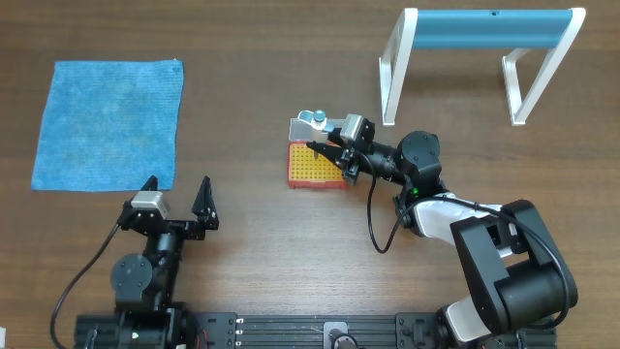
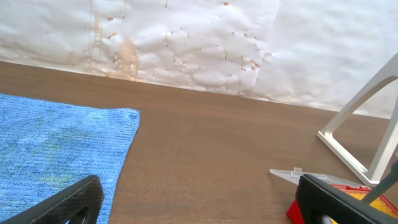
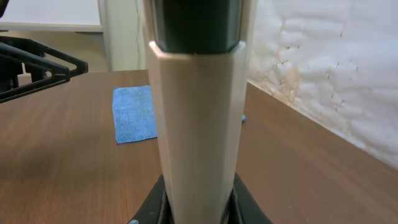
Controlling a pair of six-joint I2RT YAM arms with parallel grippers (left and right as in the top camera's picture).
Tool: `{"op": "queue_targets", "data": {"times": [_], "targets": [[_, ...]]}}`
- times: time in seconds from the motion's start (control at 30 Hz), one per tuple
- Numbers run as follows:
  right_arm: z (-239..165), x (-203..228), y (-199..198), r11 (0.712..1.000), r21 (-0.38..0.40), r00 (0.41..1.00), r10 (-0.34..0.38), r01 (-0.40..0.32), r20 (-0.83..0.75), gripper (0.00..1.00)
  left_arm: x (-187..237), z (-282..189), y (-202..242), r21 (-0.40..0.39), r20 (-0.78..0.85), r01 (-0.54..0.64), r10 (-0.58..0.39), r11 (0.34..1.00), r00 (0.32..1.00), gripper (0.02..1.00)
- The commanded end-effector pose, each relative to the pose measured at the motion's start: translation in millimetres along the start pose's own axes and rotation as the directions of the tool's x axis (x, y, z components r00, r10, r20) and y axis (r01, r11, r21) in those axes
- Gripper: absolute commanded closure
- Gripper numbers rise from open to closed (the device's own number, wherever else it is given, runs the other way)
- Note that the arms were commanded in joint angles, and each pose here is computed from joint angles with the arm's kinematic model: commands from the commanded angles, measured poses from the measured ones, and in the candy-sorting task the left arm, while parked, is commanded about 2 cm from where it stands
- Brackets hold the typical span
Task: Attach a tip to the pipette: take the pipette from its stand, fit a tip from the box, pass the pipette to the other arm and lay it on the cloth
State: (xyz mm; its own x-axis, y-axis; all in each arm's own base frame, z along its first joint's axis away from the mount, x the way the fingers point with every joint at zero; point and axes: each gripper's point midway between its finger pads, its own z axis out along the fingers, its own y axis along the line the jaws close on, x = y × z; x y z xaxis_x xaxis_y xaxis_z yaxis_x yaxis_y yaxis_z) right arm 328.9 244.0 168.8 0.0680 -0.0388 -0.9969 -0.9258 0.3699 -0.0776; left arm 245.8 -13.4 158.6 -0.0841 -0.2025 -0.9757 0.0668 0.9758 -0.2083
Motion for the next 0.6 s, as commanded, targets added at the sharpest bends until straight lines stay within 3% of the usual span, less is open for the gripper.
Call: {"op": "queue_targets", "data": {"times": [0.03,0.6], "targets": [[-4.0,-4.7,2.9,1.000,0.000,1.000,-0.024,0.024,0.010,0.923,1.1,-0.2,1.6,-0.009,-0.002,0.006,-0.006,1.000,1.000,0.023],[-3.7,1.2,4.9,1.000,0.001,1.000,-0.013,0.013,-0.007,0.925,1.2,-0.2,1.7,-0.009,-0.002,0.006,-0.006,1.000,1.000,0.020]]}}
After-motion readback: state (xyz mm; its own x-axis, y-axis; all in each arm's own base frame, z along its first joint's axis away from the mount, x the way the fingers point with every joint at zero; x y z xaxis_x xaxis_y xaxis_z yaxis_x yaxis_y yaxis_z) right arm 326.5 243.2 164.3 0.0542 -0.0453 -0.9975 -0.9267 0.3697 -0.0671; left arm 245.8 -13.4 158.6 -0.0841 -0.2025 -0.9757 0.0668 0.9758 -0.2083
